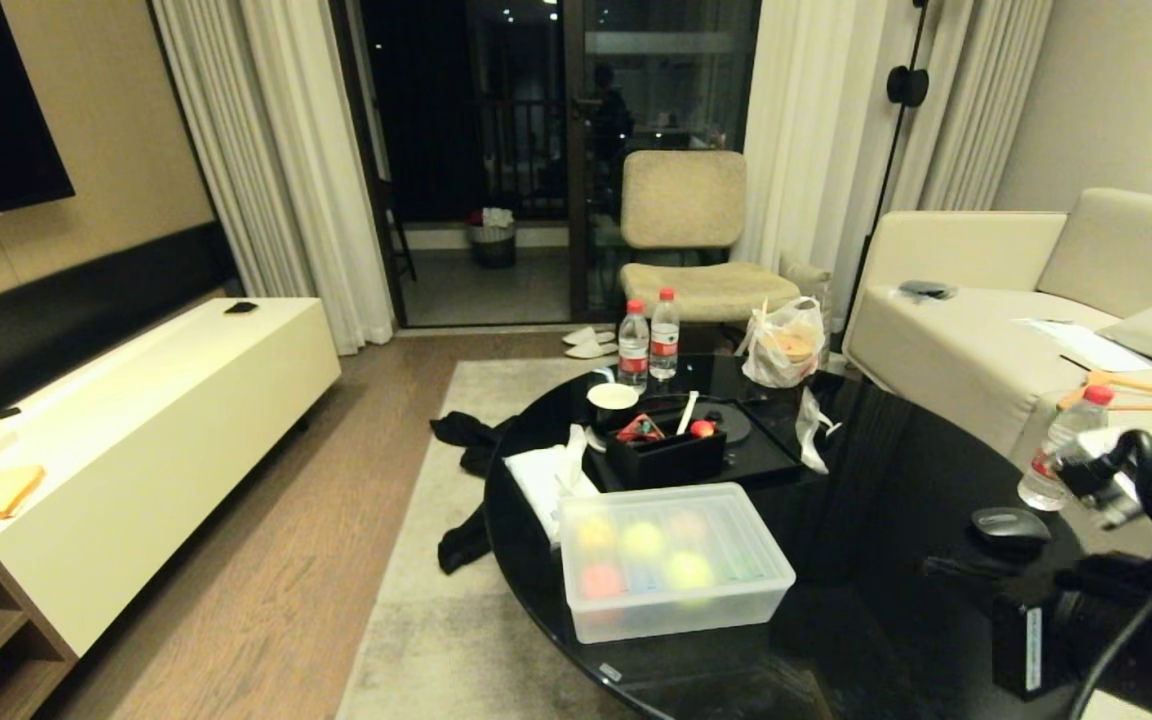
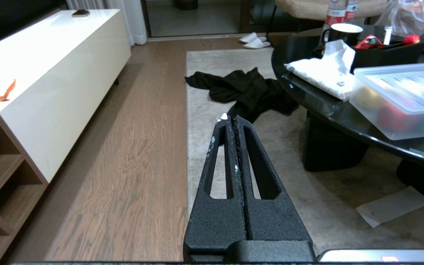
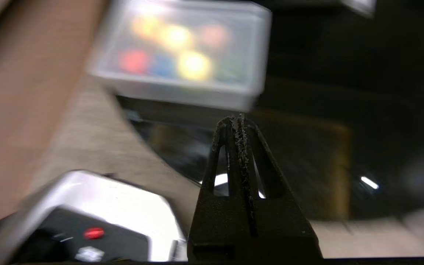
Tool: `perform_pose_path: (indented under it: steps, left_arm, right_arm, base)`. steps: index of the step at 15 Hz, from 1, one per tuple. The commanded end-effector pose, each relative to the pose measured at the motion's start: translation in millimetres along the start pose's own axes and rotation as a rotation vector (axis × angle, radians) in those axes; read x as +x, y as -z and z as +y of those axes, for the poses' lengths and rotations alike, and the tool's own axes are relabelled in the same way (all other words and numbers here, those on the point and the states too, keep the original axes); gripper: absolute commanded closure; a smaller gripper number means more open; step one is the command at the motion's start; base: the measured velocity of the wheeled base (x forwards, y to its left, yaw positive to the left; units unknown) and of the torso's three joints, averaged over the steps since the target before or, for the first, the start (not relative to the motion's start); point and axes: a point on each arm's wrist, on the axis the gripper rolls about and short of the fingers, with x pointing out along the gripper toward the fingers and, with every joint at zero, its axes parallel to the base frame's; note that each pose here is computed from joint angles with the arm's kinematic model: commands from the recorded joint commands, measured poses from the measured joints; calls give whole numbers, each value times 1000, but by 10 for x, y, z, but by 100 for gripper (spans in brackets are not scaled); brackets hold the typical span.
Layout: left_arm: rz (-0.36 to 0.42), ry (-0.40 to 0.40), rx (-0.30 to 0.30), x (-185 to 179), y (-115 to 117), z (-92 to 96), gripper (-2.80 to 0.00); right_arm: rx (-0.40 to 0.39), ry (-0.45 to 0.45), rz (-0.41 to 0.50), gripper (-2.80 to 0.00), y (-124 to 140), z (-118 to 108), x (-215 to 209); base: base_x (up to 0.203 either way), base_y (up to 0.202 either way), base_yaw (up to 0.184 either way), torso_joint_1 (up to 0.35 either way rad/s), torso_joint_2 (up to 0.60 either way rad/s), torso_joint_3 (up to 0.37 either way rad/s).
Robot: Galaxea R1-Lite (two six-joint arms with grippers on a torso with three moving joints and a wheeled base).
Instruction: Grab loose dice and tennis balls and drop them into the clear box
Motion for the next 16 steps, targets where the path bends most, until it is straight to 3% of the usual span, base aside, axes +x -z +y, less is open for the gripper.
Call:
perform_pose_path:
  steps: [1,3,6,10,15,16]
  left_arm:
    - [4,0,0,3,8,0,0]
    - [4,0,0,3,8,0,0]
    - [4,0,0,3,8,0,0]
    - [4,0,0,3,8,0,0]
    - [4,0,0,3,8,0,0]
    - [4,0,0,3,8,0,0]
  right_arm:
    - [-4,233,-22,0,360,28,-297]
    - [-1,377,-34,0,650,43,-463]
    - [8,496,-101,0,926,77,-697]
    - [11,540,-81,0,1247,125,-899]
    - [51,592,-73,0,1409,168,-962]
    - [50,541,-94,0,1443,191,-963]
  base:
    - [0,0,0,0,0,0]
    - [0,0,0,0,0,0]
    - [0,0,0,0,0,0]
    - [0,0,0,0,0,0]
    - [0,0,0,0,0,0]
    - [0,0,0,0,0,0]
